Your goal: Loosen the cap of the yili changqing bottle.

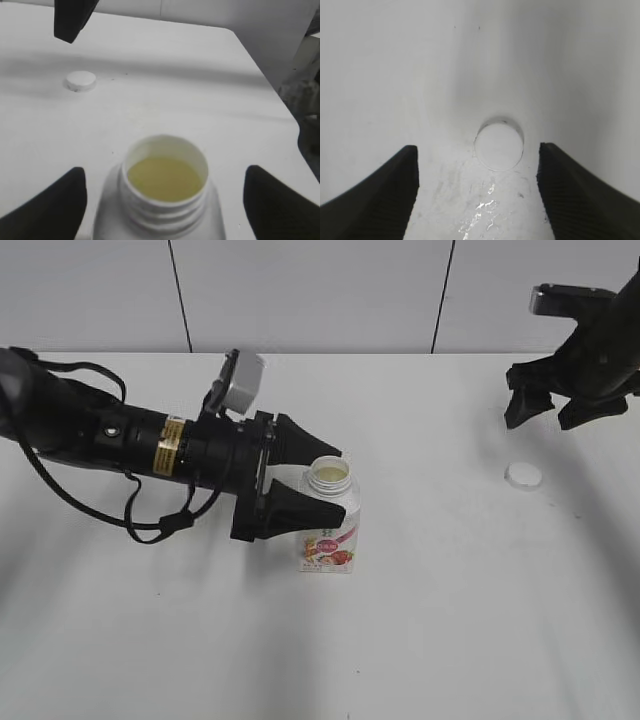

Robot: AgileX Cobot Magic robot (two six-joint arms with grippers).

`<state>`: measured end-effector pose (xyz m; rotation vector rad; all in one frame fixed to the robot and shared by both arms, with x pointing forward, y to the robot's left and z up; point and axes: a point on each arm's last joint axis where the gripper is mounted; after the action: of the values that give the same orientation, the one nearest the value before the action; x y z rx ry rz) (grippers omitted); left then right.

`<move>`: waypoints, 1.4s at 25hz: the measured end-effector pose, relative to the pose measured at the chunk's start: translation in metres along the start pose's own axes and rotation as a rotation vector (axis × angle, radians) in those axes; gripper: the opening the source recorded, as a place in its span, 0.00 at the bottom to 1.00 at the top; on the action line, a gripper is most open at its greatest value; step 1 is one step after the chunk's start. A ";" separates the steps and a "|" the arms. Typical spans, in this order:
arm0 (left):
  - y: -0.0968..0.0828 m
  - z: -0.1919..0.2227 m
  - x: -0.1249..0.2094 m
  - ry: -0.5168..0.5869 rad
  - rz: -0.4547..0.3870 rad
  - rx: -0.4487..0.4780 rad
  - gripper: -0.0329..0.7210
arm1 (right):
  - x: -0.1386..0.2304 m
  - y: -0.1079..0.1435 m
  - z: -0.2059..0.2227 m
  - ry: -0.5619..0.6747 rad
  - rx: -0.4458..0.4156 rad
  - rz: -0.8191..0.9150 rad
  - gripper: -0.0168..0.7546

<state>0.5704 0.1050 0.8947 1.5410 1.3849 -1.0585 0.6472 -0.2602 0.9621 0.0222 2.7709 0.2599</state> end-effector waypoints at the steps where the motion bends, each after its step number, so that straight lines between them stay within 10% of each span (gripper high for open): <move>1: 0.000 -0.003 -0.007 -0.002 0.009 -0.004 0.82 | -0.002 0.001 -0.007 -0.015 -0.002 -0.003 0.77; 11: 0.003 -0.040 -0.064 0.141 0.066 -0.175 0.82 | -0.014 0.011 -0.053 -0.112 -0.022 -0.022 0.77; 24: 0.042 -0.130 -0.082 0.491 -0.108 -1.073 0.82 | -0.019 0.020 -0.095 -0.116 -0.042 -0.046 0.77; 29: 0.047 -0.164 -0.072 0.554 -0.236 -1.369 0.82 | -0.015 0.020 -0.095 -0.076 -0.042 -0.050 0.77; 35: 0.033 -0.183 -0.047 0.679 -0.536 -1.456 0.82 | -0.012 0.019 -0.095 -0.048 -0.036 -0.055 0.77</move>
<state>0.6144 0.2586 1.0013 0.3647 2.2720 0.4168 0.6254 -0.2586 1.0570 -0.0555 2.7141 0.2916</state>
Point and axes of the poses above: a point on each arm's last joint axis where the gripper is mounted, z pointing out along that axis toward the gripper, y along the wrist's bending axis when the last joint is at zero, x = y × z, and after that the axes turned 7 degrees about z, right-handed
